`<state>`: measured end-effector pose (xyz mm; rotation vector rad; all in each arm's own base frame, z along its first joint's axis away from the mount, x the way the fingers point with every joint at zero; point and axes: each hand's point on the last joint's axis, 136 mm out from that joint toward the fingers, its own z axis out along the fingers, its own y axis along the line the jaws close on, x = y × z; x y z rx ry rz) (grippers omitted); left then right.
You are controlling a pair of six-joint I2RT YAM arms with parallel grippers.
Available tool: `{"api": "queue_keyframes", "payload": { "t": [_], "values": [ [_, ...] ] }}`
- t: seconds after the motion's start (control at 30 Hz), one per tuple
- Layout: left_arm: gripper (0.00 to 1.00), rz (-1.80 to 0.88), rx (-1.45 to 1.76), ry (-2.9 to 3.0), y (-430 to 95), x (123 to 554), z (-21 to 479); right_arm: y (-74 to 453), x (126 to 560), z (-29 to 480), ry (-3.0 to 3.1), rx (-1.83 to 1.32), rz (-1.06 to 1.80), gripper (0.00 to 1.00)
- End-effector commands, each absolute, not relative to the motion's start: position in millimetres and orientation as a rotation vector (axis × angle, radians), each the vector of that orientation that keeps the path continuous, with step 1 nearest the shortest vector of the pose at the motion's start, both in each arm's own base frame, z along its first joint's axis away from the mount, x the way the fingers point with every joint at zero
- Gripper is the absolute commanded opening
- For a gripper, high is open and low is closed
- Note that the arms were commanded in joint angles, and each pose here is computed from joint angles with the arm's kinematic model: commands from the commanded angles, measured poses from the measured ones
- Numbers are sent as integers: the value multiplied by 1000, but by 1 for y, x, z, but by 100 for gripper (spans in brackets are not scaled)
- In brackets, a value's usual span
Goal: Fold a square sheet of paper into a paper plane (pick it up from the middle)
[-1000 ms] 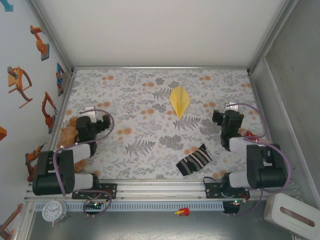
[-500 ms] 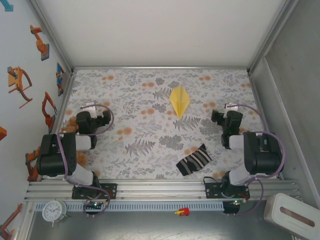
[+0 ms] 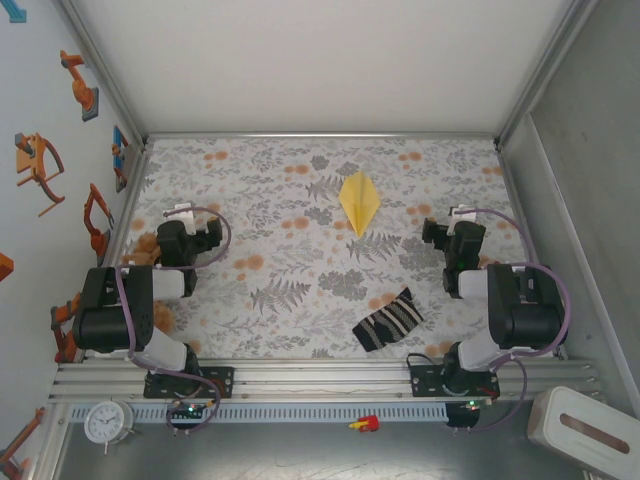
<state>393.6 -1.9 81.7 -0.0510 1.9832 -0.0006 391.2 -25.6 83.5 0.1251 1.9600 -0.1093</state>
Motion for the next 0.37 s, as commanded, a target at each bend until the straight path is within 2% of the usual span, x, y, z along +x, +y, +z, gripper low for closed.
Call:
{"api": "queue_keyframes", "payload": {
  "t": [0.0, 0.33],
  "values": [
    [96, 18, -42, 1987, 0, 396, 83, -28, 393, 89, 1929, 134, -114, 99],
    [96, 5, -47, 1991, 0, 397, 82, -29, 393, 90, 1928, 135, -115, 99]
  ]
}}
